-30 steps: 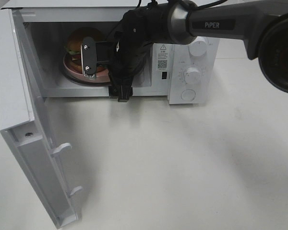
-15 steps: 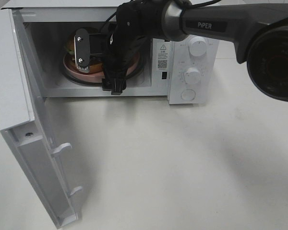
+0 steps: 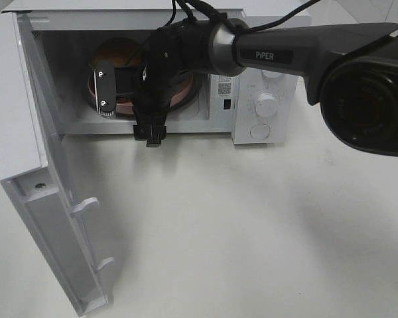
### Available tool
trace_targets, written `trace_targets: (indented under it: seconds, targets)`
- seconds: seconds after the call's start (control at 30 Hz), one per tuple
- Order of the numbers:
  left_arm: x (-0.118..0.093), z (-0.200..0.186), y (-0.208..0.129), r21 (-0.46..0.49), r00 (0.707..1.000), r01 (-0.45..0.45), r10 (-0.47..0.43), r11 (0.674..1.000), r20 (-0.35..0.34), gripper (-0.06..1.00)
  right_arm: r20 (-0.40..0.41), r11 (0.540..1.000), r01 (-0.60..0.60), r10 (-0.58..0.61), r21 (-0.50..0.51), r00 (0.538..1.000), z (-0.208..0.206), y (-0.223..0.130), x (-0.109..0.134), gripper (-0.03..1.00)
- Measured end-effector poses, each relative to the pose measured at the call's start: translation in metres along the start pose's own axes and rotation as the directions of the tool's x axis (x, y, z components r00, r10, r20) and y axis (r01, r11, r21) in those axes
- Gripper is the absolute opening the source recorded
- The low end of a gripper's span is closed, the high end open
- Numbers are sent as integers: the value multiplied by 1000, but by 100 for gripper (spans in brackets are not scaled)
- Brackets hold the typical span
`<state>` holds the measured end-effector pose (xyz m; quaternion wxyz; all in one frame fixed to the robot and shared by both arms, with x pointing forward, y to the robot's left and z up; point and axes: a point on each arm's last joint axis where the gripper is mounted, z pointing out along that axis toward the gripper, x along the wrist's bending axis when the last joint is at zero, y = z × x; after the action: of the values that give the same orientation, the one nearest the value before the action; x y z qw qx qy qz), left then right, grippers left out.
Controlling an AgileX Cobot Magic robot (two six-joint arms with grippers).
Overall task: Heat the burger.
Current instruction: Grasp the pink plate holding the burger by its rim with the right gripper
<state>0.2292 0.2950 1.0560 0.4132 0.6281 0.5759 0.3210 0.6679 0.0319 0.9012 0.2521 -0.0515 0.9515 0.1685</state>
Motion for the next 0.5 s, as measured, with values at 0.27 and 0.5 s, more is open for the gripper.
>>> trace_targets:
  seconds: [0.27, 0.5]
  targets:
    - [0, 0, 0, 0, 1000, 0, 0, 1000, 0, 98, 36, 999, -13, 14, -32, 999, 1, 6, -9, 85]
    - [0, 0, 0, 0, 1000, 0, 0, 1000, 0, 98, 40, 999, -27, 29, -36, 999, 9, 1, -8, 84]
